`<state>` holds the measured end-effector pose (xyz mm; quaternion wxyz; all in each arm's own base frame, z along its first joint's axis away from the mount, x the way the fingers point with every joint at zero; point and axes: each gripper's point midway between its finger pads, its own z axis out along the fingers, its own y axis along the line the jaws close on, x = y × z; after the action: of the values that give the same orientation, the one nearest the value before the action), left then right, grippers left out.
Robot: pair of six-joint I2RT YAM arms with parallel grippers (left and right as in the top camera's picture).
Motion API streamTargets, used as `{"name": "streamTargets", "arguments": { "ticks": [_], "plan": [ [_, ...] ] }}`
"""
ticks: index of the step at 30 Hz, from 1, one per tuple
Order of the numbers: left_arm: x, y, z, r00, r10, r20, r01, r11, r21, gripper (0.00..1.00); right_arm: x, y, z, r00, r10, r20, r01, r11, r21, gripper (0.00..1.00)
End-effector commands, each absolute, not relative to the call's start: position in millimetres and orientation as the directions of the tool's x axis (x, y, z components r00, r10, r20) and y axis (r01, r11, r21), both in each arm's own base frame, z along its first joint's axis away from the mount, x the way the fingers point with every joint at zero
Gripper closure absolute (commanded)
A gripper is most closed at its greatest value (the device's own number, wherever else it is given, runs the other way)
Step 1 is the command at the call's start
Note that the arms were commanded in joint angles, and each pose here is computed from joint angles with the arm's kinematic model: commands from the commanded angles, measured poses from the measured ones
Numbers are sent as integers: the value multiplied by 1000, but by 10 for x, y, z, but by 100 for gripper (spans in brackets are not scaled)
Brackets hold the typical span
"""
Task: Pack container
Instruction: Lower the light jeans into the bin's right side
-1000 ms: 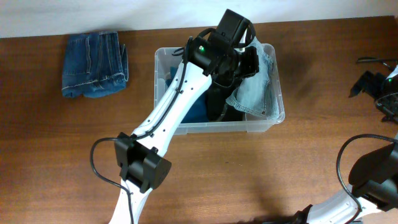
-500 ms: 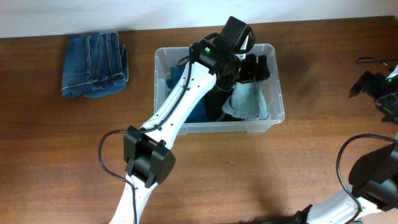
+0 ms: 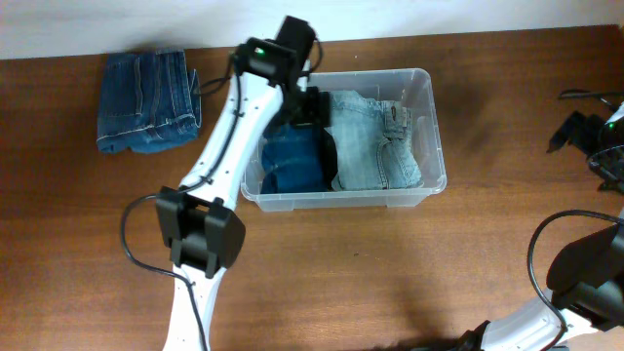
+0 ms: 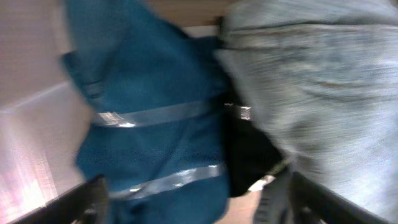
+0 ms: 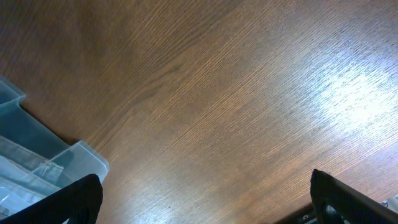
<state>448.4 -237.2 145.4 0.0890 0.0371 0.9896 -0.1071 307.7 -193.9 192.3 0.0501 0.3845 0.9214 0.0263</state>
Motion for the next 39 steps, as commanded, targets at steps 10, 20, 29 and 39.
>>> {"name": "streamTargets", "arguments": {
  "ticks": [10, 20, 29, 39],
  "plan": [
    [4539, -2415, 1613, -969, 93, -229, 150, 959, -243, 99, 3073, -1947, 1935, -704, 706, -80, 701, 708, 83, 2],
    [4451, -2800, 2278, -899, 193, -394, 320, 902, -289, 99, 3073, -1947, 1935, -704, 706, -80, 701, 708, 83, 1],
    [4194, -3029, 1310, -930, 318, -184, 348, 924, -161, 100, 3073, -1947, 1935, -704, 706, -80, 701, 708, 83, 2],
    [4294, -3130, 613, -902, 414, -125, 429, 893, -134, 99, 3073, -1947, 1935, -704, 706, -80, 701, 708, 83, 2]
  ]
}}
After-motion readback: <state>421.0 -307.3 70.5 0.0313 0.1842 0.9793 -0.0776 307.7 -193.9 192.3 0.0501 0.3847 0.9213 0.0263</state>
